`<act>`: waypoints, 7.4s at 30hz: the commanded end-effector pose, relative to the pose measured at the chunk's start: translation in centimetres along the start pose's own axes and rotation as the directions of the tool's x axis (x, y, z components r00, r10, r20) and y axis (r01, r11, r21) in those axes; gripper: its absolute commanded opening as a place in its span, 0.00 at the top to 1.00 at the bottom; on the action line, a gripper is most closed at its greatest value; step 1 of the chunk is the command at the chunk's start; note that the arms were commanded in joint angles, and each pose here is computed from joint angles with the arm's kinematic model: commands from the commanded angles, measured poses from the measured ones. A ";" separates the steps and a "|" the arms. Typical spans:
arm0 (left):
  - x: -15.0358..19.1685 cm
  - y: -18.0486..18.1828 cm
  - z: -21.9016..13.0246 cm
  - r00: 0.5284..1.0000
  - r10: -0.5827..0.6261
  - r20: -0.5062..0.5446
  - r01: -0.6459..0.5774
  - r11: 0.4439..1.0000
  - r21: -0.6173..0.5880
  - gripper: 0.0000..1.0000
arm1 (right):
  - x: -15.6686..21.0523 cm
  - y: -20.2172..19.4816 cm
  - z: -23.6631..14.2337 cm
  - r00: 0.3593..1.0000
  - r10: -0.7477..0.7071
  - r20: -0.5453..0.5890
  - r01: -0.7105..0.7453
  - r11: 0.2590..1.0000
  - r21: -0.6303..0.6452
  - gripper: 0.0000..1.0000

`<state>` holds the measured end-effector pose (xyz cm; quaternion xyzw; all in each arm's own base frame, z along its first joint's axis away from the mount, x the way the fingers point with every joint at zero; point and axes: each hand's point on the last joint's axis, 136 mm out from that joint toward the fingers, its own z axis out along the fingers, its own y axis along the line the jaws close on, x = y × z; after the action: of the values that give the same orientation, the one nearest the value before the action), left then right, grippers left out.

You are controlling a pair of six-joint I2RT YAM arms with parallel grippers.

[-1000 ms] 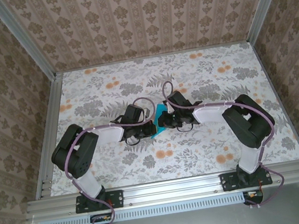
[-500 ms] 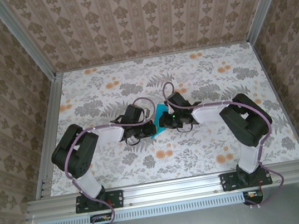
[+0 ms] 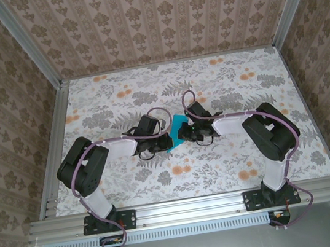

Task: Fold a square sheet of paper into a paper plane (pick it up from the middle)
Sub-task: Third fold the triangle at the center of the table.

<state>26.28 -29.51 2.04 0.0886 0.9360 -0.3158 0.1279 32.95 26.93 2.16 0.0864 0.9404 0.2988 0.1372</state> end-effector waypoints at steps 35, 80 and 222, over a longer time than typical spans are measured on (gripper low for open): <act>0.8 -2.7 -0.4 0.999 0.035 0.014 -0.034 0.998 -0.044 0.78 | 1.8 -5.5 1.0 0.991 0.132 -0.007 -0.129 0.976 0.173 0.88; 5.1 4.0 -1.4 0.997 -0.046 -0.064 0.031 0.975 -0.218 0.95 | -2.6 0.1 -2.0 0.999 0.018 0.038 -0.018 1.000 -0.018 0.87; 6.5 -0.6 -3.4 0.987 -0.155 -0.051 0.143 0.973 -0.183 0.92 | 2.1 -1.8 1.6 0.994 0.052 -0.095 -0.053 0.999 -0.011 0.94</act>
<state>19.78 -28.73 2.04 0.0019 0.9631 -0.2567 0.0806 31.96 28.69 1.46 0.0743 0.9259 0.3560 0.1022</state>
